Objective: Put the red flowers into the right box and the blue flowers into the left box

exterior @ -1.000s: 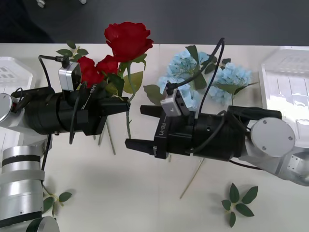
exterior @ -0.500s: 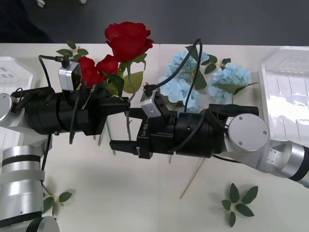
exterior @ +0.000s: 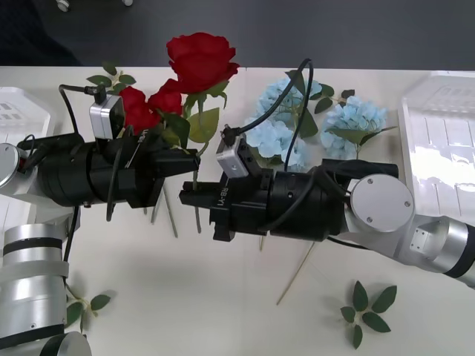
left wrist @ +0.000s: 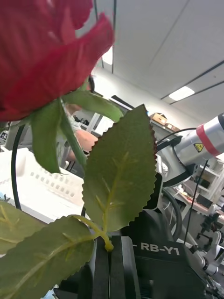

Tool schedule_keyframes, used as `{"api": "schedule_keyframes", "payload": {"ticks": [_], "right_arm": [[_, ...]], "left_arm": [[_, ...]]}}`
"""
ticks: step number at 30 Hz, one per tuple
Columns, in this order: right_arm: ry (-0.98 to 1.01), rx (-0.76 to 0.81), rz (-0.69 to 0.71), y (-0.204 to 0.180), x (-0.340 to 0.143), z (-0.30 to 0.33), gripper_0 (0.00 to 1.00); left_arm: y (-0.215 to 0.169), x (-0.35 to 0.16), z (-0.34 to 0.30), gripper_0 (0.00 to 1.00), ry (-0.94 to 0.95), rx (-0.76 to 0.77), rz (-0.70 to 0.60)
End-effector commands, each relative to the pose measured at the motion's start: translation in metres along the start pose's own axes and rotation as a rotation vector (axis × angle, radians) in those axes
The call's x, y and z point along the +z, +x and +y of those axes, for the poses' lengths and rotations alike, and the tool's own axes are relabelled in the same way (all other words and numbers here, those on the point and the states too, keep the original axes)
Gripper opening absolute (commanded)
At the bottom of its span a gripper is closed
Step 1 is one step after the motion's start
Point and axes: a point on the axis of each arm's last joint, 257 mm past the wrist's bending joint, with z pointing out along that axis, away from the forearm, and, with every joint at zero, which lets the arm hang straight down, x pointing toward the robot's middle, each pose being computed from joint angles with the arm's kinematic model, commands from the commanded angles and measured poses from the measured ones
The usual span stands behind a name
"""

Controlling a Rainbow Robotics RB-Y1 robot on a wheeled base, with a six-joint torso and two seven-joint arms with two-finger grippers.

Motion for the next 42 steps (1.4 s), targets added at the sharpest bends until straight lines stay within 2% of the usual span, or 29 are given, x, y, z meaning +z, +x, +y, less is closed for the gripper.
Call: {"api": "schedule_keyframes", "payload": {"ticks": [1,2,3,4,6,8,19,28,33,38,42], "right_arm": [[-0.014,-0.013,-0.017,-0.011,0.002,0.005,0.00],[-0.012,-0.015,-0.019,-0.012,0.002,0.004,0.00],[-0.010,-0.014,-0.019,-0.013,0.001,0.004,0.00],[-0.011,-0.014,-0.018,-0.012,0.001,0.004,0.00],[-0.007,-0.012,-0.020,-0.013,0.001,0.003,0.00],[-0.005,-0.009,-0.020,-0.013,0.000,0.002,0.00],[0.014,0.001,-0.004,-0.014,-0.015,-0.009,0.00],[0.088,0.103,0.031,-0.047,-0.094,-0.048,0.00],[0.181,0.170,0.062,-0.063,-0.144,-0.079,0.00],[0.323,0.176,0.105,-0.073,-0.198,-0.127,0.00],[0.432,0.169,0.131,-0.078,-0.239,-0.162,0.00]], "left_arm": [[-0.004,0.003,0.000,0.01,0.001,0.048,-0.002],[-0.004,0.002,0.001,0.11,-0.006,0.047,-0.003],[-0.004,0.002,0.002,0.31,-0.012,0.044,-0.008],[-0.004,0.002,0.003,0.40,-0.016,0.043,-0.008],[-0.006,0.002,0.005,0.87,-0.022,0.045,-0.016],[-0.010,0.002,0.008,1.00,-0.033,0.046,-0.032],[-0.017,0.007,0.017,1.00,-0.064,0.041,-0.062],[-0.012,-0.006,0.024,1.00,-0.093,0.047,0.010],[-0.008,-0.032,0.031,1.00,-0.135,0.067,0.107],[0.004,-0.080,0.049,1.00,-0.275,0.136,0.322],[0.010,-0.122,0.065,1.00,-0.457,0.041,0.440]]}}
